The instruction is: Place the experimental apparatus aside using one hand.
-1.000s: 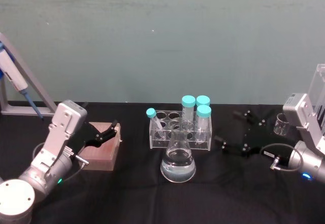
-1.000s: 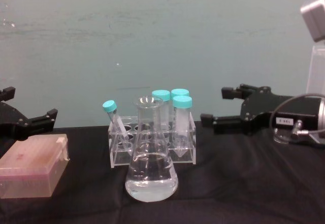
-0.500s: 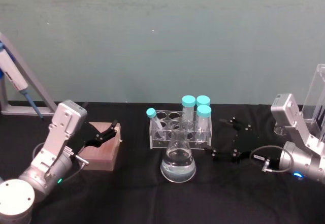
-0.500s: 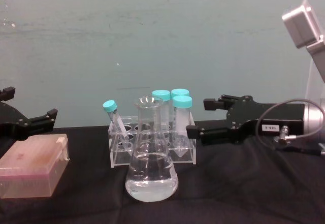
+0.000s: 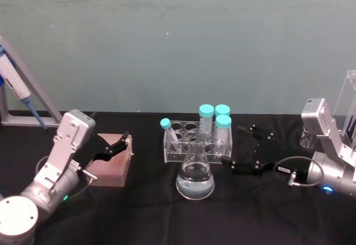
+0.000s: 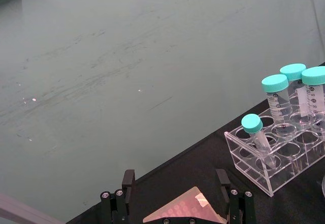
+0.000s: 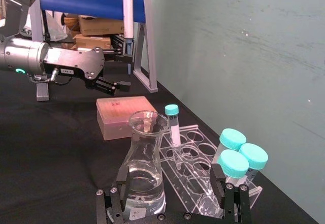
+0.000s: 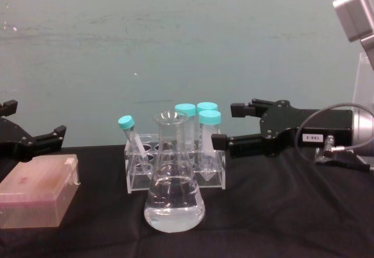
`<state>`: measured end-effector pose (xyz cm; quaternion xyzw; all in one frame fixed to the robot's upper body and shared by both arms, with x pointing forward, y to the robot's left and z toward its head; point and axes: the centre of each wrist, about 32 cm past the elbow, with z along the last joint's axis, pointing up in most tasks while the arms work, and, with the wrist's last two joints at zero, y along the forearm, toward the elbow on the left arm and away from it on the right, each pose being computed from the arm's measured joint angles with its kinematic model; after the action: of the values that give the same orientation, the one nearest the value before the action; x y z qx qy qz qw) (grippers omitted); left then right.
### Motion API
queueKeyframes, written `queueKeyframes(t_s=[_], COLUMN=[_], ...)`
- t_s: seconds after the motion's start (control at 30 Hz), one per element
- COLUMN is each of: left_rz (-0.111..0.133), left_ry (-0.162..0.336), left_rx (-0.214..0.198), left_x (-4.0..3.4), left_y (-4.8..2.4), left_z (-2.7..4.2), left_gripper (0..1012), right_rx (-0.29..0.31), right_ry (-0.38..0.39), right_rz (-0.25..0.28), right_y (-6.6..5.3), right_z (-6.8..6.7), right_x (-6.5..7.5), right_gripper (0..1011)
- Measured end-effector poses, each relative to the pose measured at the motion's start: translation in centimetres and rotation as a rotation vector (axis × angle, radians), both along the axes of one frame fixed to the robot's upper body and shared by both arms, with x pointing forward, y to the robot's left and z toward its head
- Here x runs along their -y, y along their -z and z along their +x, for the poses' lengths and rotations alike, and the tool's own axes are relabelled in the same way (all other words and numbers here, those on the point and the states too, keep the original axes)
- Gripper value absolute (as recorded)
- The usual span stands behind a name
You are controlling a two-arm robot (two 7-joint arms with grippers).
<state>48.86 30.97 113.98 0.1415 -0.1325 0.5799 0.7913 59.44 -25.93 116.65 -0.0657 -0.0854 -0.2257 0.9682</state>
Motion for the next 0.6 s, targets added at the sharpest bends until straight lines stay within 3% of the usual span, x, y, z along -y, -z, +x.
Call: queueKeyframes(t_s=[0.6], left_rz=[0.0], left_ry=[0.0], left_rx=[0.0], left_x=[0.0], left_y=[0.0], left_z=[0.0], left_gripper=[1000], right_rx=[-0.026], right_ry=[-0.062], right_rz=[0.021], right_y=[-0.2], right_z=[1.7], right_x=[-0.6], right_gripper=[1003])
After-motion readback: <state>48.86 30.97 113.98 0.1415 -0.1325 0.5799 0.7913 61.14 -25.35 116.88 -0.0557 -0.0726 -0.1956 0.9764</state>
